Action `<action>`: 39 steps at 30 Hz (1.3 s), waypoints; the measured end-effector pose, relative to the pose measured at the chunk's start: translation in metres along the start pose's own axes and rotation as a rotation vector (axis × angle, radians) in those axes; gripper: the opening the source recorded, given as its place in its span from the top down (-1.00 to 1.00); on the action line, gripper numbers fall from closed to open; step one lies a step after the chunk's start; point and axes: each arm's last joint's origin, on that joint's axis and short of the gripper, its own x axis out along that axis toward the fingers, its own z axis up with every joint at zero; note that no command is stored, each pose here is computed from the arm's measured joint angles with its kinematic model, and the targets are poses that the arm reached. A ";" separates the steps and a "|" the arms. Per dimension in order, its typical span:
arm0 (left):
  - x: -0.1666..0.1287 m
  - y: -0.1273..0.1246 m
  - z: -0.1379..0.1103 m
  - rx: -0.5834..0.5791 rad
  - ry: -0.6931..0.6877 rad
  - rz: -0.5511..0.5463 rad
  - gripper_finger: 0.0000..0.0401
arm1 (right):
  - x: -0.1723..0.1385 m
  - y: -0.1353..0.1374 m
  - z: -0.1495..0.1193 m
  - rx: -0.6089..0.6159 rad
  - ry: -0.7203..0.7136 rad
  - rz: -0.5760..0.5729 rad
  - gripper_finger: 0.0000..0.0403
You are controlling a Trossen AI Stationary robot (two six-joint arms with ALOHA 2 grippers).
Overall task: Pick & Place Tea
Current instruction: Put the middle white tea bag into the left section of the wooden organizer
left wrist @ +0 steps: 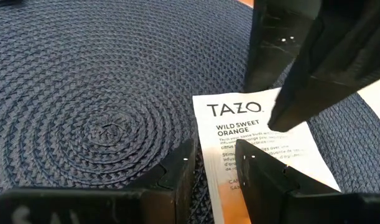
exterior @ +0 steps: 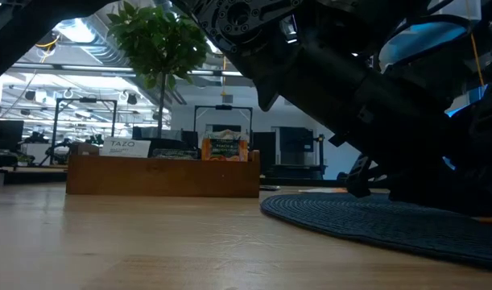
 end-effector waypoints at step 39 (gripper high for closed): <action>-0.056 0.023 0.081 0.135 -0.034 0.085 0.43 | -0.010 0.006 -0.004 -0.136 0.078 -0.071 0.98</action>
